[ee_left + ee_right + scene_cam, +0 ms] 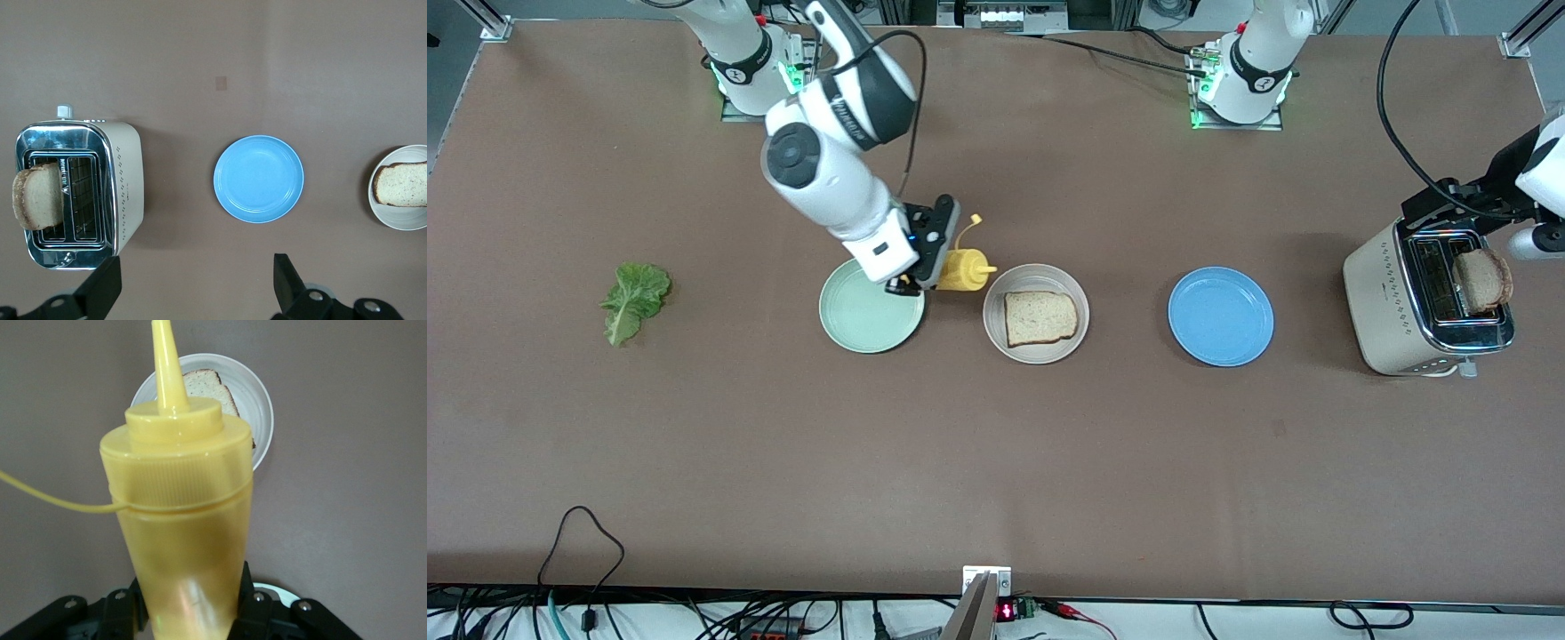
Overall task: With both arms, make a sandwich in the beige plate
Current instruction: 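Lift the bottle with the right gripper and carry it over the toast, then tilt the bottle nozzle down over the toast with the right gripper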
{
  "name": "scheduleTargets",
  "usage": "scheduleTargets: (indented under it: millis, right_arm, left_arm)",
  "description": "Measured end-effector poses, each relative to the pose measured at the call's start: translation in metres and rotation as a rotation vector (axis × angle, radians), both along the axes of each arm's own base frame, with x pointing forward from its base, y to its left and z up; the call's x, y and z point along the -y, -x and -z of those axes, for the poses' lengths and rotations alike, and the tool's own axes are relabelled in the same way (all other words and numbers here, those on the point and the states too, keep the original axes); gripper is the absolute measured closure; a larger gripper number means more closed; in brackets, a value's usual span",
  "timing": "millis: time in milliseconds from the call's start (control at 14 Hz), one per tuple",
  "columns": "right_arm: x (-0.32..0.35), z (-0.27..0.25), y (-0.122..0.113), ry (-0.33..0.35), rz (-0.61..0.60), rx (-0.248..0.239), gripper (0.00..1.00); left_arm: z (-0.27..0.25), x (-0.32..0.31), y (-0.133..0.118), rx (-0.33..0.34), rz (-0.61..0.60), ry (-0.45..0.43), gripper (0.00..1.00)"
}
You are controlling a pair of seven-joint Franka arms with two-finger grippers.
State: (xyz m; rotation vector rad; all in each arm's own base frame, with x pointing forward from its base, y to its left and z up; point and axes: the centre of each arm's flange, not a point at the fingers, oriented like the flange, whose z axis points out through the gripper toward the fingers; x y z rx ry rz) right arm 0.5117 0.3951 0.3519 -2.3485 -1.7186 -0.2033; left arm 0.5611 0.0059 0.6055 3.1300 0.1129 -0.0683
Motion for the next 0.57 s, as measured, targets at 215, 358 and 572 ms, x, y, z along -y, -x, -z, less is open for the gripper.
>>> scheduleTargets:
  millis: [215,358,572]
  right_arm:
    - [-0.036,0.022,0.012,0.067,0.018,0.007,0.49]
    - [-0.052,0.036,0.015,0.104,0.023,0.016,0.49]
    - [-0.055,0.047,0.013,0.149,0.018,0.029,0.49]
  left_arm:
    - [0.0,0.004,0.0,0.0,0.008,0.0,0.0]
    - [0.0,0.007,0.0,0.0,0.013,0.0,0.0]
    - [0.0,0.006,0.0,-0.001,0.011,0.0,0.0]
